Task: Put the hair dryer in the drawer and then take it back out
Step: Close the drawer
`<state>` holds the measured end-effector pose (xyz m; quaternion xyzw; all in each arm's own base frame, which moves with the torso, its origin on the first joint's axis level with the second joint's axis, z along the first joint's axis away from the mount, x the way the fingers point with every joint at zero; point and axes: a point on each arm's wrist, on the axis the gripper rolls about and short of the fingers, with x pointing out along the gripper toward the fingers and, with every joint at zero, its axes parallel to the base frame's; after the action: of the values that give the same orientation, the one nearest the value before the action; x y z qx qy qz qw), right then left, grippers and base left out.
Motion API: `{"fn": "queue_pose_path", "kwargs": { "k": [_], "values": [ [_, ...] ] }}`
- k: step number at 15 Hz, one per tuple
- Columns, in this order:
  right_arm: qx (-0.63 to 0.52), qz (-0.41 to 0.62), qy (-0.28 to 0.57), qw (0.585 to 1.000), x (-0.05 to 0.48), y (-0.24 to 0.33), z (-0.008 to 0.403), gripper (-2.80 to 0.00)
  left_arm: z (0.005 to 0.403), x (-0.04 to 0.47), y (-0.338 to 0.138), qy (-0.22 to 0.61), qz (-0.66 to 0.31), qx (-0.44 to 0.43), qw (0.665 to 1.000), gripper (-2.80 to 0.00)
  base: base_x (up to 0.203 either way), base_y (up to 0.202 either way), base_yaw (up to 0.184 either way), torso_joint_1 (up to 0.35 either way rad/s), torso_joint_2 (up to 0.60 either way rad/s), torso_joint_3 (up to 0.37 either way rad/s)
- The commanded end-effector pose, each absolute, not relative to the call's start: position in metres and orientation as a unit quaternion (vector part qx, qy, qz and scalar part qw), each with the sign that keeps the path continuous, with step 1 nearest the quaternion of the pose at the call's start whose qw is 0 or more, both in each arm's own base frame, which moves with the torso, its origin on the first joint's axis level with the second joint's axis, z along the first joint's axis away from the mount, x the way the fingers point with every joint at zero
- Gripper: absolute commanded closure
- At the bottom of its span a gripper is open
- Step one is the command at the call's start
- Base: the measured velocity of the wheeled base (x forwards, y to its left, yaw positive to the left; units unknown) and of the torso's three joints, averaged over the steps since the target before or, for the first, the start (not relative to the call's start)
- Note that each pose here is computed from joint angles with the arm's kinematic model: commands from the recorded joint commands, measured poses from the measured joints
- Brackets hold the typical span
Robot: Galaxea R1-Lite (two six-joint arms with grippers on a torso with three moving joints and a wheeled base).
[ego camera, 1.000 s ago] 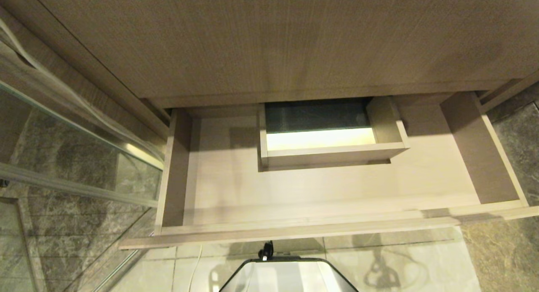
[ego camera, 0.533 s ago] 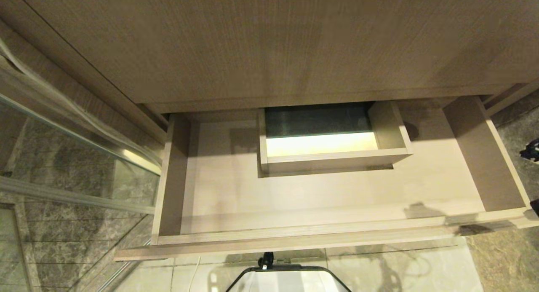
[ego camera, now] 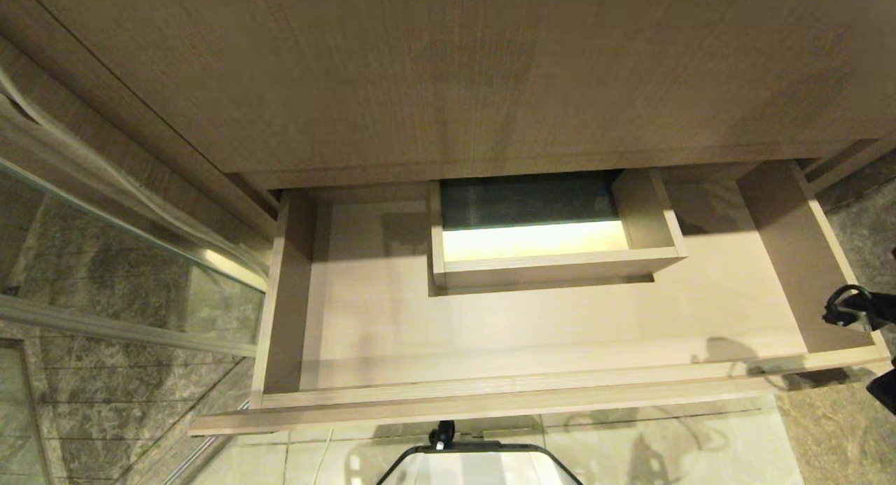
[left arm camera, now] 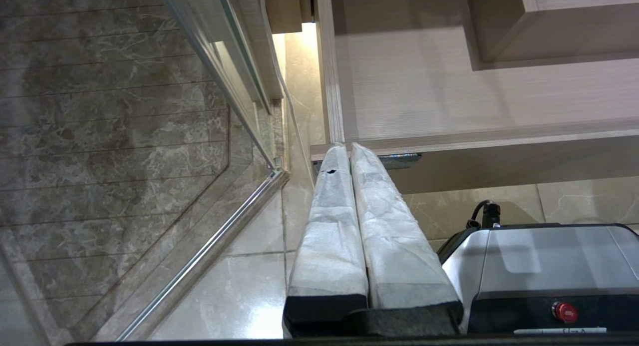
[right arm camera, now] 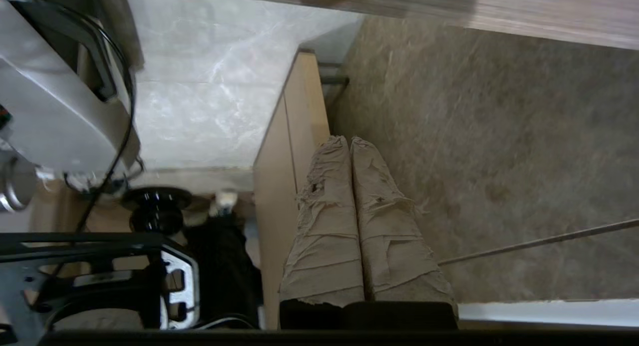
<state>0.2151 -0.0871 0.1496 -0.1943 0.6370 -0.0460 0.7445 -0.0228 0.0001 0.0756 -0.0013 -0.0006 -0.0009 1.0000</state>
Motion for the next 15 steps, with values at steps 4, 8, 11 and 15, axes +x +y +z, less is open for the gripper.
{"fn": "queue_pose_path", "kwargs": {
  "k": [4,8,11,15],
  "values": [
    [-0.191,-0.04,0.65,0.734,0.231,-0.094,0.13,0.0,0.075,-0.023,0.0,0.0,-0.001,-0.002,1.0,0.0,0.0,0.0,0.0,0.0,0.0,0.0],
    [-0.192,-0.05,0.624,0.756,0.249,-0.1,0.126,0.0,0.075,-0.023,0.0,0.0,-0.001,-0.002,1.0,0.0,0.0,0.0,0.0,0.0,0.0,0.0],
    [-0.184,-0.047,0.603,0.775,0.254,-0.104,0.135,0.0,0.076,-0.023,0.0,-0.001,-0.001,-0.001,1.0,0.0,0.0,0.0,0.0,0.0,0.0,0.0],
    [-0.174,-0.049,0.553,0.814,0.258,-0.111,0.157,0.0,0.075,-0.023,0.0,0.0,-0.001,-0.002,1.0,0.0,0.0,0.0,0.0,0.0,0.0,0.0]
  ]
}}
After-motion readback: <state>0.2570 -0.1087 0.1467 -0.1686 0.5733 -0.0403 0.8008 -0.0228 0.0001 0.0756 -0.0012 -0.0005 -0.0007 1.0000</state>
